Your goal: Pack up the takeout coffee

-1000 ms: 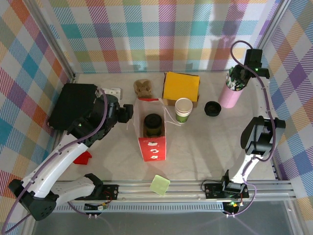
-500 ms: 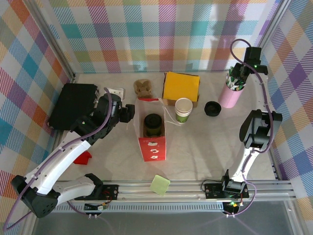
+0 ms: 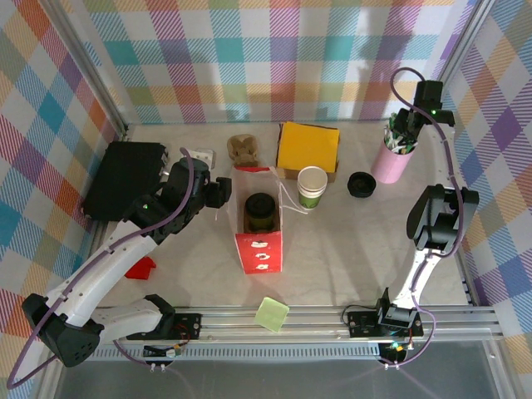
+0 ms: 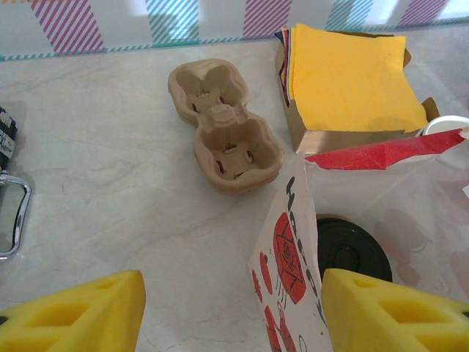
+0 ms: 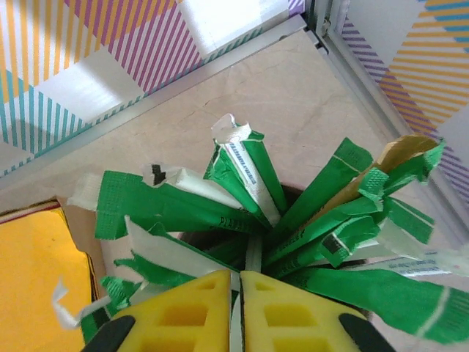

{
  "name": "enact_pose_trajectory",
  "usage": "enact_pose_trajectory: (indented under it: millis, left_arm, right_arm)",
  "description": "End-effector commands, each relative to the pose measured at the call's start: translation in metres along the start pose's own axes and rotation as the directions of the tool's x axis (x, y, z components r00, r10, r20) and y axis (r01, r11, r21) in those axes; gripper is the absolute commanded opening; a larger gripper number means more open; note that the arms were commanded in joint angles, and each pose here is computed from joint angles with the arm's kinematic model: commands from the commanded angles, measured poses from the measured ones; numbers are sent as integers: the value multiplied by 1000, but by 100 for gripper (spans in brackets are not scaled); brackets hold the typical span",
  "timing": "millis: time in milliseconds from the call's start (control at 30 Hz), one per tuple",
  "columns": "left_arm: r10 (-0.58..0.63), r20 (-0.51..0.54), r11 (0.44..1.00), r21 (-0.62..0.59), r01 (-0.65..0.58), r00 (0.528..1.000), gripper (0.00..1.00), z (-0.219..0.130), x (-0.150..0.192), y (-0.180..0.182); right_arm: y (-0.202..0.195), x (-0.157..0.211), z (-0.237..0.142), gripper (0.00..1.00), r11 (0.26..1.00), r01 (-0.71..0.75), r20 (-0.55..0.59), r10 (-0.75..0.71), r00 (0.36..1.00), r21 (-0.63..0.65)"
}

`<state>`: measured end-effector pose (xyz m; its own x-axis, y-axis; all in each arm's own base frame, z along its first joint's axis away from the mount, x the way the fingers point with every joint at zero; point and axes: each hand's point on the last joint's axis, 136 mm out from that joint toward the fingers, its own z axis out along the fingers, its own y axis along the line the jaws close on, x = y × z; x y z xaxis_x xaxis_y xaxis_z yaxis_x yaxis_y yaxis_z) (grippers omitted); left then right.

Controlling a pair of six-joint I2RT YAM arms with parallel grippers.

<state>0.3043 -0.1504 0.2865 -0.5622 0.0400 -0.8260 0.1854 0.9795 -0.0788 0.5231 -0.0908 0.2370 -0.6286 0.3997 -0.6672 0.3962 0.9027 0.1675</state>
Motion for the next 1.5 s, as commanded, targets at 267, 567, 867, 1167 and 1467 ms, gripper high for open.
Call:
enact_pose_trajectory:
  millis: [267, 567, 867, 1167, 1467]
  left_arm:
    - [-31, 46, 999, 35, 29, 998, 65, -21, -12, 2]
    - [-48, 65, 998, 44, 45, 997, 65, -37, -9, 8]
    - [-47, 93, 999, 6, 47, 995, 65, -49, -10, 19]
    - [-47, 93, 999, -4, 47, 995, 65, -52, -8, 23]
    - [-52, 100, 998, -13, 54, 994, 65, -58, -4, 28]
  right_arm:
    - [15, -27, -119, 0, 995, 24, 149, -9, 989, -101]
    - [42, -37, -228, 0, 970, 88, 276, -23, 961, -225]
    - [119, -16, -364, 0, 755, 256, 374, -15, 927, -604]
    - [192, 44, -450, 0, 366, 262, 240, -104, 965, -893]
    - [227, 101, -483, 0, 199, 262, 205, -267, 942, -944]
